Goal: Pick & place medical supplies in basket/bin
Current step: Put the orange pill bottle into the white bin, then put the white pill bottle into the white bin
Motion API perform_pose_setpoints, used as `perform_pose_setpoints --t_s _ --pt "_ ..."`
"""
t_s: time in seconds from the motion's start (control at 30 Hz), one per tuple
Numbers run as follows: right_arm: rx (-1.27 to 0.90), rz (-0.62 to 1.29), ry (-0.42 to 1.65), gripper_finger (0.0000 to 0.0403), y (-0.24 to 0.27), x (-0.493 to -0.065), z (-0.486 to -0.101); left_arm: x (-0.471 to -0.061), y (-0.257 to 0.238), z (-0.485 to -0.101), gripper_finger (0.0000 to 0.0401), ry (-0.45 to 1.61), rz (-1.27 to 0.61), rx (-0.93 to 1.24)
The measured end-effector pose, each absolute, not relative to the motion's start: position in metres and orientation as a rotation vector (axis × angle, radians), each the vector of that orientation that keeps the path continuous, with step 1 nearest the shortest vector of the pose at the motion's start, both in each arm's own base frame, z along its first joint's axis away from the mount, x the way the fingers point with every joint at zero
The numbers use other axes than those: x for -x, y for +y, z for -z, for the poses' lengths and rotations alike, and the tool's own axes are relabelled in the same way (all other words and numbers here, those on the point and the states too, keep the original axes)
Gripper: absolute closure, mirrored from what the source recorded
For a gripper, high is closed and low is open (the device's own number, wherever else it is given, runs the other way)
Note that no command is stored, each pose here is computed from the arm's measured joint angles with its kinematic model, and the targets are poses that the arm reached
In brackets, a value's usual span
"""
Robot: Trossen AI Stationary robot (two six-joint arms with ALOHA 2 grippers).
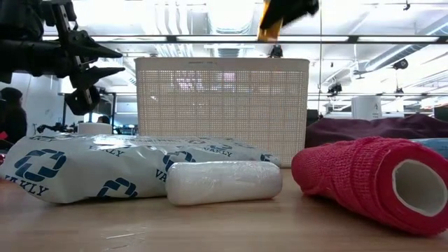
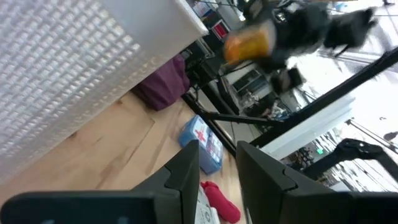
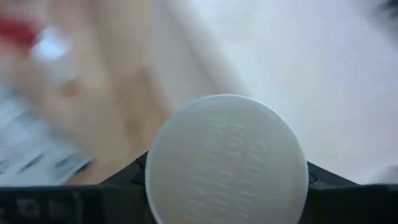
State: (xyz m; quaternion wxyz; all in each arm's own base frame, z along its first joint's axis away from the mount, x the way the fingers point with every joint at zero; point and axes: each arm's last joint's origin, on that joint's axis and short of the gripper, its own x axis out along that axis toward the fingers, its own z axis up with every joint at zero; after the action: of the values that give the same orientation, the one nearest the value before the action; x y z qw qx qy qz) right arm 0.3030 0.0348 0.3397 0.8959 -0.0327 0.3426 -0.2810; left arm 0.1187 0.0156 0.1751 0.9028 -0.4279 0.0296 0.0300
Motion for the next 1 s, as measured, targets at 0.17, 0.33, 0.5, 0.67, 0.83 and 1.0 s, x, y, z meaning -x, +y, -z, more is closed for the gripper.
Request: perform_pose_setpoints --t_s 0.17,0.33,0.5,0.67,0.83,1.0 --pt "-0.053 0.764 0.607 0.0229 -0.044 -0.298 -0.377 -0.12 0.016 -0.175 0.0311 0.063 -0.069 0.892" --pt "-0.325 0.663 0.604 0.0217 -0.129 -0.303 -0.376 -0.121 0.016 -0.176 0.0311 0.053 -0.063 0.913" --pt "-0.397 0.609 0.791 0.0214 -0.171 -0.333 -0.337 -0.121 0.016 -0.177 0.0311 0.041 -0.058 0.941" --pt "-0.352 0.576 0.914 0.0183 -0.179 -0.36 -0.323 -0.122 0.017 -0.176 0.0301 0.043 -0.079 1.003" --pt "-0.232 0.542 1.01 0.0121 -0.167 -0.374 -0.332 -0.124 0.017 -0.172 0.0254 0.076 -0.091 1.04" --pt "-0.078 0.532 0.961 0.0068 -0.144 -0.372 -0.363 -0.126 0.013 -0.179 0.0228 0.105 -0.044 0.99"
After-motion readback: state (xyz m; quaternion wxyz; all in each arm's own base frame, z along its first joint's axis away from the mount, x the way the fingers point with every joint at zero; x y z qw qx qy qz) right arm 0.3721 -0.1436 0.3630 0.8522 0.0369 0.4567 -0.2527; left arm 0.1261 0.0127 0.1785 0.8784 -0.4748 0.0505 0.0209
